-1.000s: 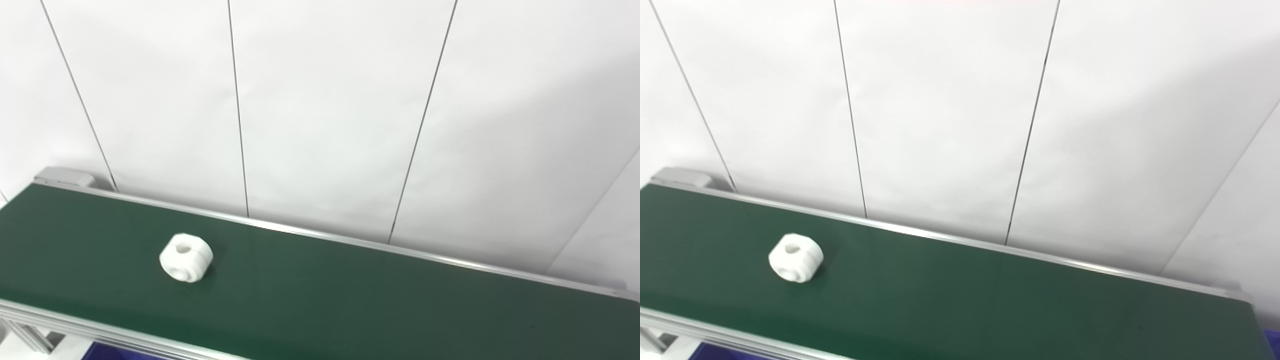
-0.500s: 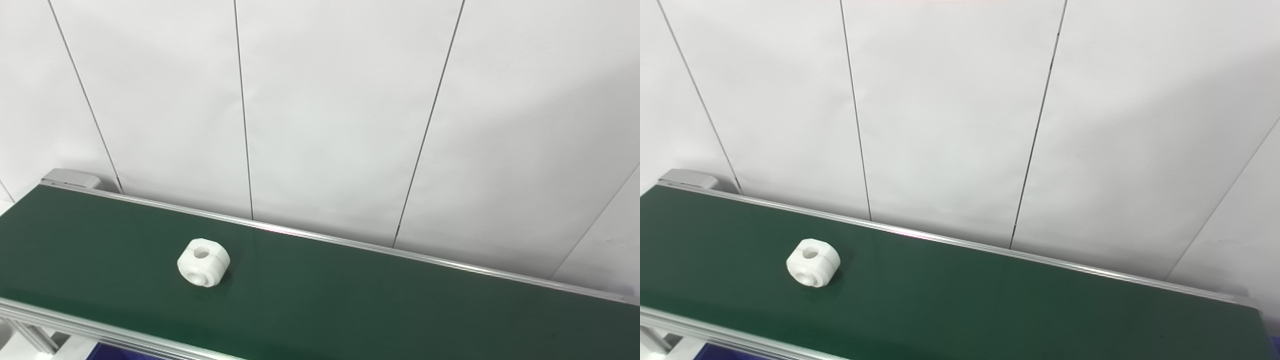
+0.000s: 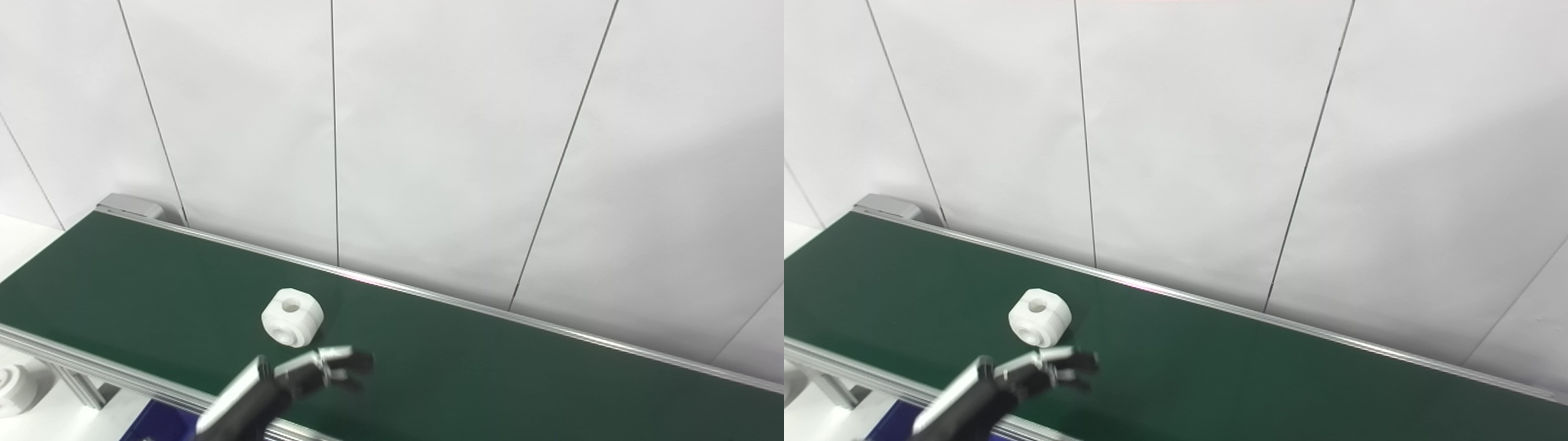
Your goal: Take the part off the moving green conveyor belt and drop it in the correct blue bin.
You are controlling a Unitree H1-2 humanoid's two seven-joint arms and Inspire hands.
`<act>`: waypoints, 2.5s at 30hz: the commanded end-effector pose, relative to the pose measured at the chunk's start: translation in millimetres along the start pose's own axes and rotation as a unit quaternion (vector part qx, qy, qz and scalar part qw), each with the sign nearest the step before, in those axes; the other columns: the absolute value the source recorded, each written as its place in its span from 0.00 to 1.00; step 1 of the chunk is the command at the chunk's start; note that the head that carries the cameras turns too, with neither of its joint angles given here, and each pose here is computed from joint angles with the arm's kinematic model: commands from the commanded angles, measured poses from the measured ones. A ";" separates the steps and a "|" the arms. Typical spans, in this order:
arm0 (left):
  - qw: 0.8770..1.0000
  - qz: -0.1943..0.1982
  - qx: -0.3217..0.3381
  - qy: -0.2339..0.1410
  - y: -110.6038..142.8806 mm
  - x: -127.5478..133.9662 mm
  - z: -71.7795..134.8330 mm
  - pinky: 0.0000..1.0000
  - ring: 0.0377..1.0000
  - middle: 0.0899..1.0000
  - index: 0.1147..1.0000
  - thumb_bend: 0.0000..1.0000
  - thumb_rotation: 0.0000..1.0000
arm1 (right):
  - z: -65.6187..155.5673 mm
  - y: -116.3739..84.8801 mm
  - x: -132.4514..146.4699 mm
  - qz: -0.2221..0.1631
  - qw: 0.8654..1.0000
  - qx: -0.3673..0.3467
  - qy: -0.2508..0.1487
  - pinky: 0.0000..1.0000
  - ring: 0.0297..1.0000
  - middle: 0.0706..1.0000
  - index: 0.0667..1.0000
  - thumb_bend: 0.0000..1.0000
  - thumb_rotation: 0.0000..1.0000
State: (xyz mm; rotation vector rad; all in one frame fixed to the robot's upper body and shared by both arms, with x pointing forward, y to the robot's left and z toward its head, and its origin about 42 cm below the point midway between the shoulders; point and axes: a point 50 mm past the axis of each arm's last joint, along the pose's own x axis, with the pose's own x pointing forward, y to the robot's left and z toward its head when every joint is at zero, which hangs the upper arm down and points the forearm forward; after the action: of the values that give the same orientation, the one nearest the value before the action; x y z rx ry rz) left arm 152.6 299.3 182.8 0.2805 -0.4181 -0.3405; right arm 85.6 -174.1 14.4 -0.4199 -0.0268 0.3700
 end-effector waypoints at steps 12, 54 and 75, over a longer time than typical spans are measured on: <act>0.986 0.028 0.161 0.016 44.9 63.2 3.4 0.87 0.93 0.92 0.89 0.85 0.40 | 9.5 1.7 5.1 -0.009 0.999 0.004 -0.050 0.74 0.82 0.84 0.94 0.89 0.72; 0.881 -0.123 0.373 0.264 73.3 148.9 -128.3 1.00 0.99 0.98 0.89 0.96 0.12 | 4.8 2.3 22.7 -0.014 0.998 0.005 -0.064 0.74 0.80 0.82 0.93 0.90 0.69; 0.935 -0.044 0.278 0.214 56.7 141.4 -138.9 0.47 0.41 0.48 0.43 0.50 0.00 | 9.6 3.6 19.0 -0.013 0.997 0.006 -0.071 0.74 0.81 0.83 0.94 0.88 0.71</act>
State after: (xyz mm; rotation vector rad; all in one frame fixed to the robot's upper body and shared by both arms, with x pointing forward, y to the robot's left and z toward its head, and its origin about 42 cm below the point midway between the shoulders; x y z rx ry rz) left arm 345.0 321.4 108.1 0.9205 0.0283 -0.2795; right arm 102.8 -162.8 9.9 -0.4200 -0.0926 0.3797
